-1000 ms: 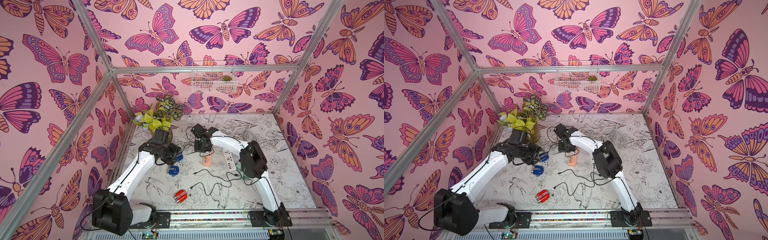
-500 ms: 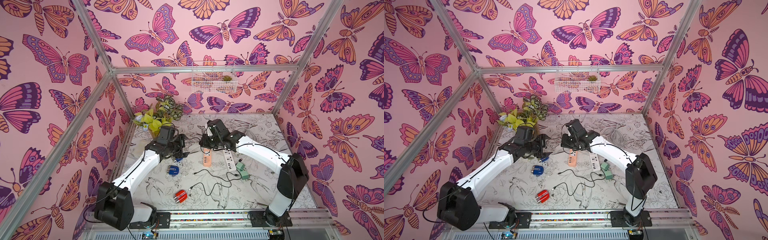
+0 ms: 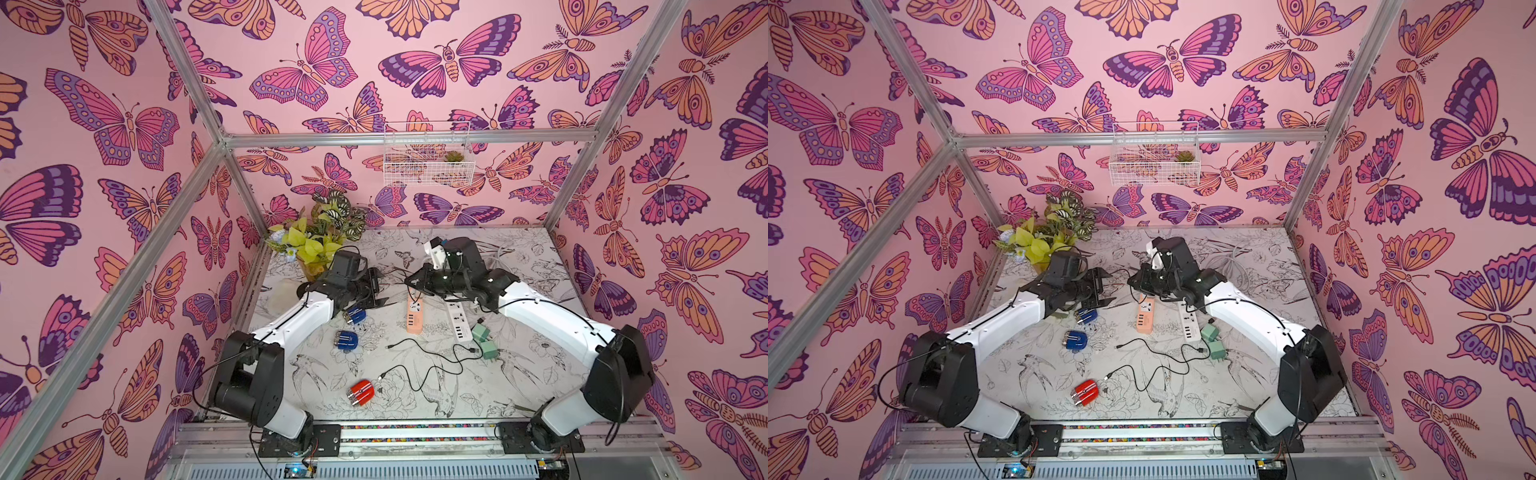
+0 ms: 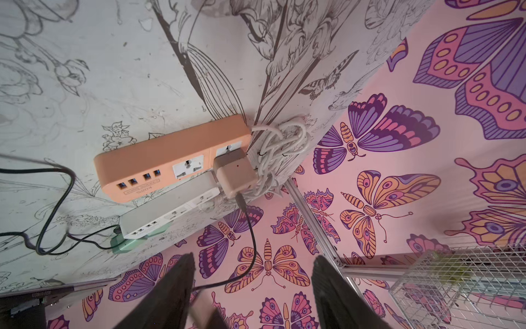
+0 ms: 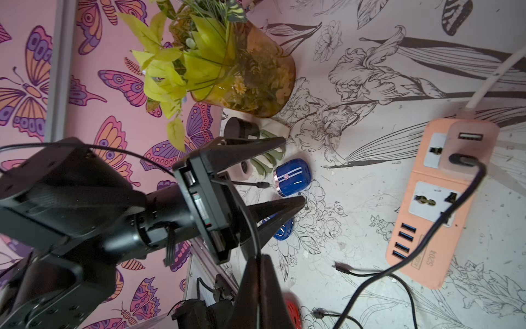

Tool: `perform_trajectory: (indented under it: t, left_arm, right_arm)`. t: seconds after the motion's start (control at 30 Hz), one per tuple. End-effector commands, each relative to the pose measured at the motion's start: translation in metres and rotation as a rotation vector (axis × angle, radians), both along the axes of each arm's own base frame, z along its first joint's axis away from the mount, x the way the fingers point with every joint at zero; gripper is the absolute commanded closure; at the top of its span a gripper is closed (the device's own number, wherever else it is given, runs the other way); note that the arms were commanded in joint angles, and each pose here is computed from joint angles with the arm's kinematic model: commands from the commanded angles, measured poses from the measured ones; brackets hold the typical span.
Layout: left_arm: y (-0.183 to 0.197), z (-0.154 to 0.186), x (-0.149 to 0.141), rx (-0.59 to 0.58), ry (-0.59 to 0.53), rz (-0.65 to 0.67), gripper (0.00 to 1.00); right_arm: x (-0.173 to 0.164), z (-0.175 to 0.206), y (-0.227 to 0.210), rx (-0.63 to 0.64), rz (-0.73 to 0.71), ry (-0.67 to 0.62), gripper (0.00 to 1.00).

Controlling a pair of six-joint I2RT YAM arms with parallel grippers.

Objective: Charge the electric shaver
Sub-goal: Pick up the charging cable from the center of the board.

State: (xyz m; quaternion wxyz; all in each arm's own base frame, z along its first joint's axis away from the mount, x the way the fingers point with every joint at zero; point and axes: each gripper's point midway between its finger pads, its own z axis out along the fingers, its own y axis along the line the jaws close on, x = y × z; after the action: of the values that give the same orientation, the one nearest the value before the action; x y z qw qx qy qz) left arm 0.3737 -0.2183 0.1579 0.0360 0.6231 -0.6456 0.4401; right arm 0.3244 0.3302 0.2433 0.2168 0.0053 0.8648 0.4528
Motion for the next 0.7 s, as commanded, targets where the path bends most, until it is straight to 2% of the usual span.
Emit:
perform_trajectory:
  t: [0.0,0.23,0.3,0.47,0.67]
  left_arm:
    - [-0.003,0.007,0.006,-0.07,0.008,0.066,0.48]
    - [0.003,0.01,0.008,-0.066,-0.048,0.091,0.92]
    - [0.004,0.01,0.008,-0.063,-0.06,0.09,1.0]
    - [0.008,0.023,0.018,-0.029,-0.151,0.078,1.0]
    - [0.005,0.051,0.031,0.033,-0.317,0.042,1.0]
  right_arm:
    - [-0.001,0.009,-0.006,0.047,0.007,0.003,1.0]
    - [0.0,0.007,-0.03,0.064,-0.032,0.021,1.0]
    - [0.001,0.006,-0.034,0.074,-0.04,0.031,1.0]
    - [-0.001,-0.001,-0.038,0.086,-0.027,0.084,1.0]
    - [-0.006,0.01,-0.048,0.128,-0.072,0.182,0.67]
